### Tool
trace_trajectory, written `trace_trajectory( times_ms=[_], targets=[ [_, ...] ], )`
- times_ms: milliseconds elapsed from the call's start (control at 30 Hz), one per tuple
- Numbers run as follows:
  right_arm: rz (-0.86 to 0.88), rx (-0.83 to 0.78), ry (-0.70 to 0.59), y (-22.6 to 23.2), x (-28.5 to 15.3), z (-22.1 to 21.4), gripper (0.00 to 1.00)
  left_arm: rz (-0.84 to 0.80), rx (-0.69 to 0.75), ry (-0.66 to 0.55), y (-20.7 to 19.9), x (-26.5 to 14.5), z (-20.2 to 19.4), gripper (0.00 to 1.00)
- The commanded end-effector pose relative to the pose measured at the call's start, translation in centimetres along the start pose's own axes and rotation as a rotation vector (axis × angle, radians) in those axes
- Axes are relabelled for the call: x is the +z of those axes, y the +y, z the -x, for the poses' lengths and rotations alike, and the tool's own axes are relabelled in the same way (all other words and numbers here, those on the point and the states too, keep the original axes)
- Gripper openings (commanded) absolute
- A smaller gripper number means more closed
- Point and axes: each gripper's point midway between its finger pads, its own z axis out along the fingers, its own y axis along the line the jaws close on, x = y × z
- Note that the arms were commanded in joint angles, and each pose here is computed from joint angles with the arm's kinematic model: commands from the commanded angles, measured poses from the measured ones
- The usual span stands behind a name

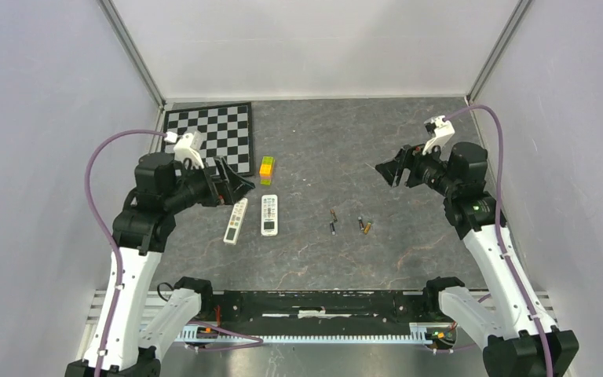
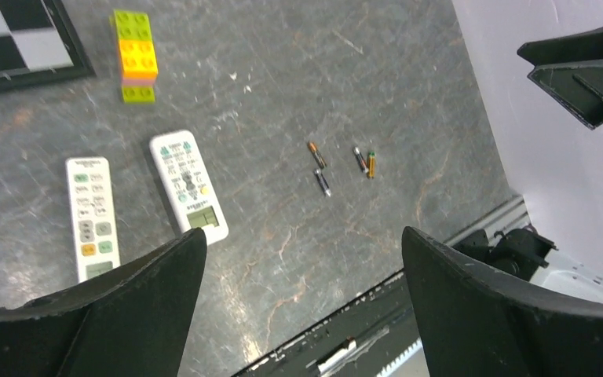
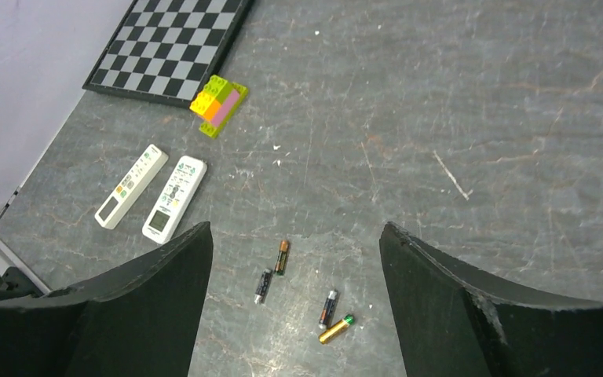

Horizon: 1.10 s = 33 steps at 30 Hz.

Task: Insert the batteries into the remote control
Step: Pick up the remote control from the center of the board.

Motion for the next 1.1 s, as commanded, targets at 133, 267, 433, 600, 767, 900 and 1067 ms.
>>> trace_trajectory(
  times_ms=[133,267,433,600,767,900,1067],
  targets=[
    [0.034,0.089,-0.001,-0.1,1.0,-2.3,0.81,-0.079,-0.097,0.075,0.5,2.2,-3.4,1.0],
    [0.028,0.141,0.031,-0.5,1.6,-4.5,0.8,-0.018,-0.176,0.069,2.6,4.5,-4.8,1.0],
    [0.003,0.185,0.067,-1.3,2.1,-6.8,0.8,0.144,-0.161,0.177,5.1,9.2,-9.4,1.0],
    [-0.014,0.202,0.108,-1.8,2.4,-8.6,0.8,0.393,-0.052,0.305,7.2,12.8,-13.3,1.0],
    [-0.036,0.205,0.14,-2.4,2.5,-9.7,0.81,0.577,0.009,0.319,9.4,14.8,-15.5,1.0],
    [-0.045,0.199,0.165,-2.7,2.6,-10.3,0.81,0.614,0.025,0.343,9.9,15.8,-16.8,1.0],
    [-0.06,0.198,0.181,-3.1,2.8,-10.7,0.81,0.628,0.017,0.371,10.4,16.8,-18.3,0.97]
  ],
)
